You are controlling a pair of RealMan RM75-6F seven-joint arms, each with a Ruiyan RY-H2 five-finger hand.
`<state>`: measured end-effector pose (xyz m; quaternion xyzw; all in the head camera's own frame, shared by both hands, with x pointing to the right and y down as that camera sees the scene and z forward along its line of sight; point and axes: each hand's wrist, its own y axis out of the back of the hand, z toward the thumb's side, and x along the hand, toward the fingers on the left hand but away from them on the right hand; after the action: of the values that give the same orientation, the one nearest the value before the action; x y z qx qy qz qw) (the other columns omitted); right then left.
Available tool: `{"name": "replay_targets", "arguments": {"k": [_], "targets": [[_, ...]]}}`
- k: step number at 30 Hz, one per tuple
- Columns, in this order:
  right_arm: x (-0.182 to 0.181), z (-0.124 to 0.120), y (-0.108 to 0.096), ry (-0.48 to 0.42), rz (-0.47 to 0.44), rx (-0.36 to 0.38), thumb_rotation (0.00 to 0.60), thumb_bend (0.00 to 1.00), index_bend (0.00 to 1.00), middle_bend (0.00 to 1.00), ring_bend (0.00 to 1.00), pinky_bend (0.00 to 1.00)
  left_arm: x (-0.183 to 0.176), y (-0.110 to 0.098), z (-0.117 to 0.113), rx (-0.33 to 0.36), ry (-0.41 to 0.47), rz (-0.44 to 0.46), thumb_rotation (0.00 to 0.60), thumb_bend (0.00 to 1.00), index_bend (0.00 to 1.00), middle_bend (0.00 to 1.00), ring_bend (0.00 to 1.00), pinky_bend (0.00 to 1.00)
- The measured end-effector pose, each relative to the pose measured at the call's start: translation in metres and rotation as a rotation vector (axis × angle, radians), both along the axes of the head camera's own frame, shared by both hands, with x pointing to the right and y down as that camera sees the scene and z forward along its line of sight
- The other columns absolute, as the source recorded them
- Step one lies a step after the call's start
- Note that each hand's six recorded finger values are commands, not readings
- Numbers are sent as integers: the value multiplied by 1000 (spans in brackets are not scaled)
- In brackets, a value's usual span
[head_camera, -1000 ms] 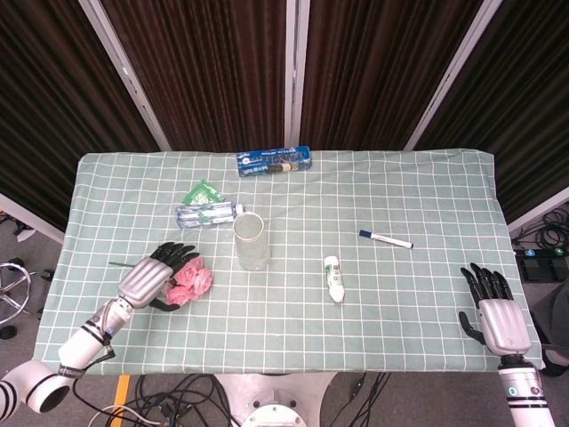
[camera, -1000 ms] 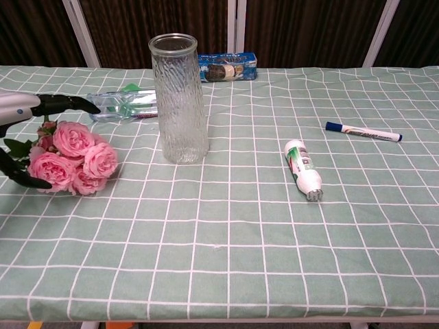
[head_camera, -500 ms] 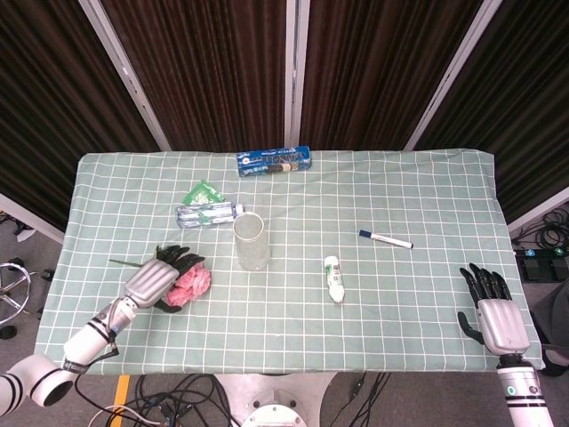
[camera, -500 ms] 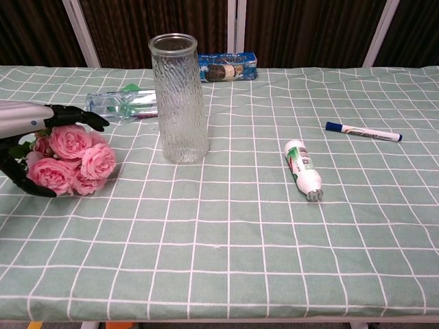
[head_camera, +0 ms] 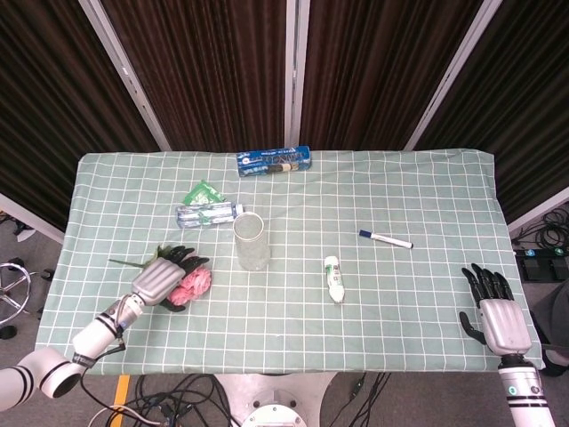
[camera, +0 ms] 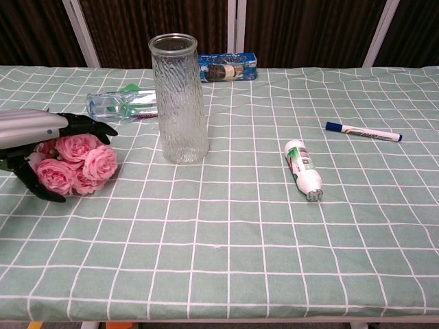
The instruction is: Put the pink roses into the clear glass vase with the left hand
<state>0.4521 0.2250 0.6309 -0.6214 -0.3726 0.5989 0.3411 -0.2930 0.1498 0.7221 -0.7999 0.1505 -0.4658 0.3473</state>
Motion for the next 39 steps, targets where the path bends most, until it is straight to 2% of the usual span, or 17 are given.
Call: {"name": "replay_targets", "arguments": {"k": [10,15,25,31,39], "targets": [[1,-2,-1,3,4,5,600,327,0,0,0,0,2,0,4,21,11,0,600,204,80,325,0,55],[2,-2,0,3,10,6,600,327,0,0,0,0,4,-3,1,49,28,-9,600,258,123,430,17,57],[4,-1,0,1,17,4,600,327,0,0,0,0,-1,-9,-12,107,82,-71,600,278,173,550,102,68],[6,-4,-2,2,24,14,600,327,0,0,0,0,-13,-23,-32,189,121,-130,600,284,193,598,136,69],[5,-5,-4,-9,26,19,600,327,0,0,0,0,-42,-56,-84,348,149,-214,600,306,213,642,174,74]]}}
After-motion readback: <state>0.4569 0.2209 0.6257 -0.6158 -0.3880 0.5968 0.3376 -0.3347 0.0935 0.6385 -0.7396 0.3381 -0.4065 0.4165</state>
